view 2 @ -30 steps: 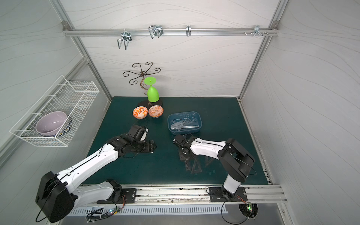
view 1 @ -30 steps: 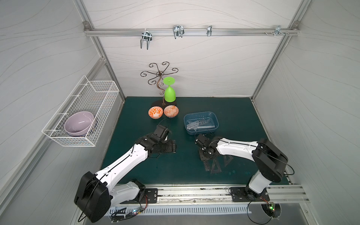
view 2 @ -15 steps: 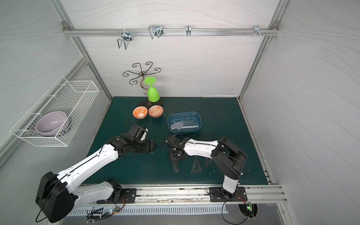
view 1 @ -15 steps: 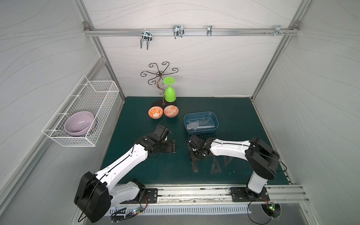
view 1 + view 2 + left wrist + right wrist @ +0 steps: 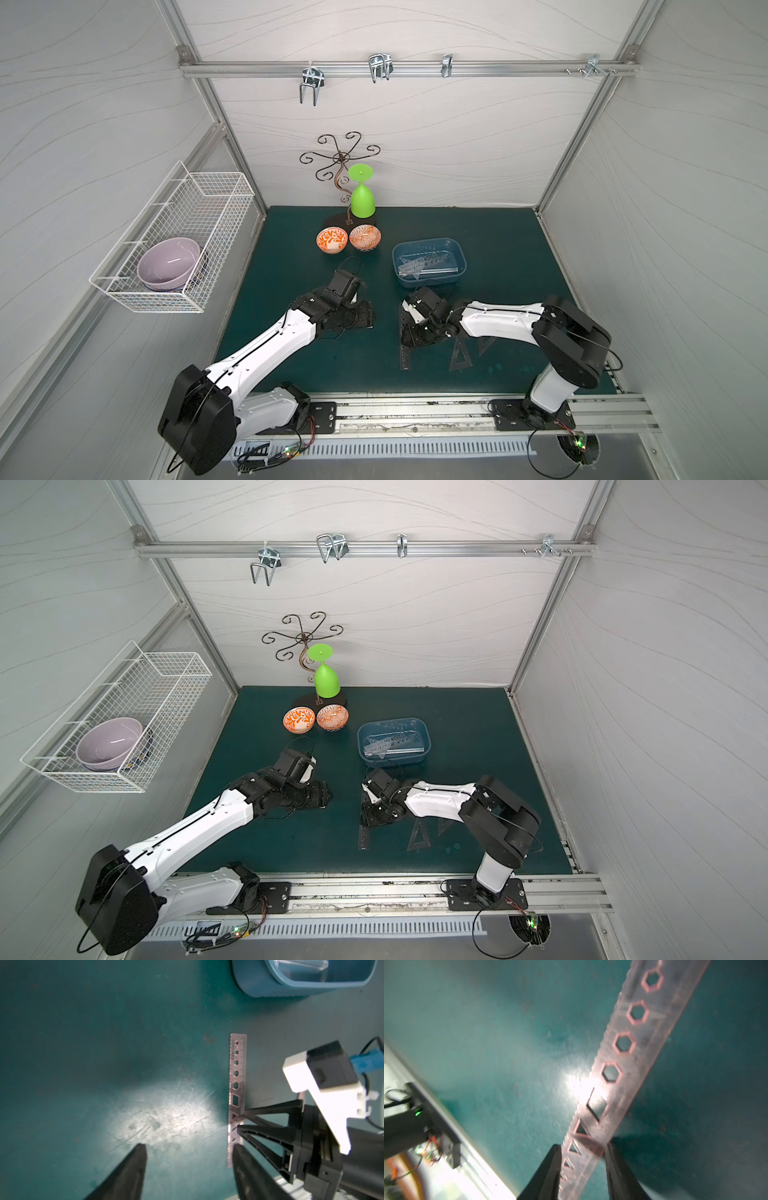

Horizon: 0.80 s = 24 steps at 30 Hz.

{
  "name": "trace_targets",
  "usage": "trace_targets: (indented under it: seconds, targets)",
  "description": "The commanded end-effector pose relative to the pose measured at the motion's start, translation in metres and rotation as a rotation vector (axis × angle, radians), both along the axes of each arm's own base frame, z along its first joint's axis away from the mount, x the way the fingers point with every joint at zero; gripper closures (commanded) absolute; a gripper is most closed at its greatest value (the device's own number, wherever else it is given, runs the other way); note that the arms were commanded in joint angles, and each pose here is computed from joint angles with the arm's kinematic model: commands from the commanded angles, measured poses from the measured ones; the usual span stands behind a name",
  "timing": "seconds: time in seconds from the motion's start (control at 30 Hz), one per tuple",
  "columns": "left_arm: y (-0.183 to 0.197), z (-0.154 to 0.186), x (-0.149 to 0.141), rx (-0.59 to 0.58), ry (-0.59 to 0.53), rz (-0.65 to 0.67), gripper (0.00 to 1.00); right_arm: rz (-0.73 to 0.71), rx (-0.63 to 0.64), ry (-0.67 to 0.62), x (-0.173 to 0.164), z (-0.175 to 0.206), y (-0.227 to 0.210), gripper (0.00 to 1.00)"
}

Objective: Put the scattered rulers into the storage box
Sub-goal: Move the ruler to the center of the board.

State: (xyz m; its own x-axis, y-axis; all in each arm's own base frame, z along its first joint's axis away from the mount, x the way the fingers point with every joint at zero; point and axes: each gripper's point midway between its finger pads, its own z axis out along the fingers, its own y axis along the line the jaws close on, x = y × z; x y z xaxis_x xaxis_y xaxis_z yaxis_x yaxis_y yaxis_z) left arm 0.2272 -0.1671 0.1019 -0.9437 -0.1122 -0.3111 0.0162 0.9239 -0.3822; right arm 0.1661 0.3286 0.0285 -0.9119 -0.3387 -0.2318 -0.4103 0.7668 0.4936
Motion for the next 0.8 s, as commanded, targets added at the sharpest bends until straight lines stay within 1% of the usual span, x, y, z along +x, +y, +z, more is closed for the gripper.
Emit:
trace_targets:
  seconds: [0.0, 0.13, 0.3, 0.37, 0.47, 0.77]
  targets:
    - [-0.02, -0.005, -0.003, -0.112, 0.022, -0.033, 0.37, 0.018, 0.089, 0.008, -0.003, 0.01, -0.011, 0.64]
    - [-0.035, -0.014, -0.009, -0.199, 0.052, -0.068, 0.42, -0.007, 0.198, -0.033, 0.019, 0.026, -0.016, 0.76]
    - [-0.048, -0.018, -0.011, -0.269, 0.074, -0.094, 0.47, 0.009, 0.265, -0.042, 0.036, 0.027, -0.006, 0.87]
    - [-0.051, -0.021, -0.011, -0.282, 0.084, -0.098, 0.5, 0.014, 0.281, -0.034, 0.042, 0.026, -0.001, 0.9]
    - [-0.054, -0.026, -0.012, -0.299, 0.104, -0.097, 0.51, 0.004, 0.29, -0.028, 0.051, 0.021, 0.001, 0.9]
    - [-0.059, -0.037, -0.01, -0.312, 0.14, -0.09, 0.51, -0.006, 0.303, 0.0, 0.065, 0.009, 0.006, 0.92]
